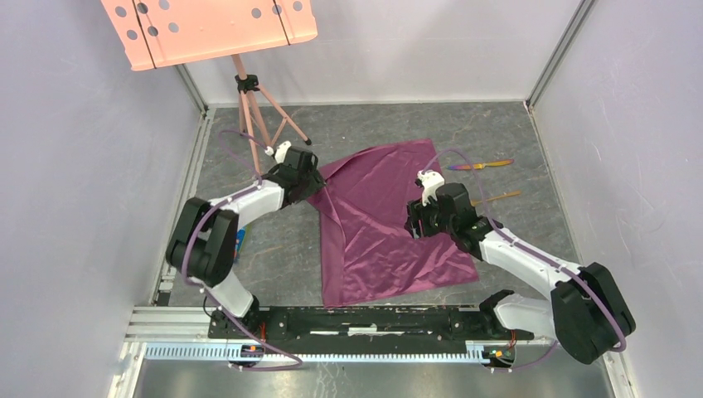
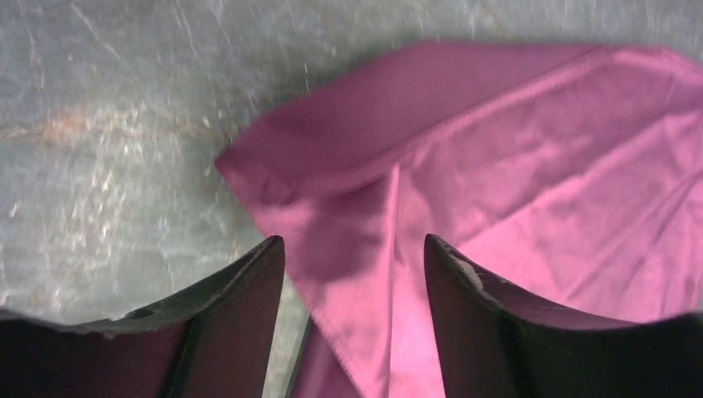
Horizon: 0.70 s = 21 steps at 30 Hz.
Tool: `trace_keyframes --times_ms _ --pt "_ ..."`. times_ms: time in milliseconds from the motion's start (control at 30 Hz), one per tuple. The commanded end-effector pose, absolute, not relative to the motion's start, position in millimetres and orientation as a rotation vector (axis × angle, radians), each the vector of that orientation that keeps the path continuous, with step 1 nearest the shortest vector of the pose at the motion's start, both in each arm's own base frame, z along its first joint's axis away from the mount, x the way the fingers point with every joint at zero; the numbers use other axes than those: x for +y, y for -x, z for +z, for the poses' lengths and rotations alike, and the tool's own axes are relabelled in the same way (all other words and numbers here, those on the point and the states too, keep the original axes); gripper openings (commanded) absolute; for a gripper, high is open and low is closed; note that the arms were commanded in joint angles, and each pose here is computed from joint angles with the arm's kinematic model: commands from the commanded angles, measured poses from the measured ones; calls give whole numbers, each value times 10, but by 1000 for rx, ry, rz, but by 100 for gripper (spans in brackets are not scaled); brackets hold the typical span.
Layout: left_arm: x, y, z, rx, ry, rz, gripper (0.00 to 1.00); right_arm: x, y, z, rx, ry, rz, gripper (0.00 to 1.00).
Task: Fold the napkin into a case and place the utensils inside
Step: Smooth out the napkin at the center of the board.
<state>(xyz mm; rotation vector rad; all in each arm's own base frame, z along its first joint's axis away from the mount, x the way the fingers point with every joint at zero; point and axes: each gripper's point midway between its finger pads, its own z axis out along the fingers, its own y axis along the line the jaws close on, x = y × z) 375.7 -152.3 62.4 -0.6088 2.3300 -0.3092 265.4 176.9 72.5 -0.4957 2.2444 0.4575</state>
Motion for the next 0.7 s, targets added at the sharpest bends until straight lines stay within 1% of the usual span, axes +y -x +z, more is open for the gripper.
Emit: trace_keyframes --times_ms 0,67,100,133,167,267,300,333,400,433,467,533,600,667 --pt "-1293 -4265 769 2193 674 -240 61 1894 -2703 950 2158 510 500 65" --pt "-1207 -4485 866 2125 646 -224 41 1938 -2689 976 2151 517 509 65" --pt "-1159 -4592 948 2097 620 -203 27 1981 -2676 991 2144 525 520 65" --pt "-1115 -4698 1025 2068 589 -169 15 2023 -2656 986 2144 533 532 65" --pt "-1029 -4769 1102 2046 584 -104 8 2073 -2626 972 2147 543 545 65" --pt "-790 -4748 1202 2078 581 84 3 2253 -2536 935 2146 576 590 65" --pt "-720 -4696 1258 2076 591 126 4 2314 -2494 906 2153 587 609 65" --pt "-681 -4649 1308 2079 591 149 10 2368 -2465 896 2154 586 634 66" --pt "-654 -4508 1414 2099 595 164 34 2425 -2415 823 2169 578 674 66" --pt "-692 -4443 1494 2105 598 133 42 2428 -2415 800 2175 563 679 66" --pt "-797 -4359 1513 2134 585 70 50 2411 -2419 761 2189 552 667 66" --pt "-1157 -4177 1520 2194 526 -166 61 2386 -2442 712 2202 539 644 66" --pt "-1458 -3948 1434 2263 475 -326 72 2456 -2431 718 2192 561 681 68" --pt "-1613 -3783 1353 2290 427 -400 81 2638 -2398 812 2142 586 804 75"
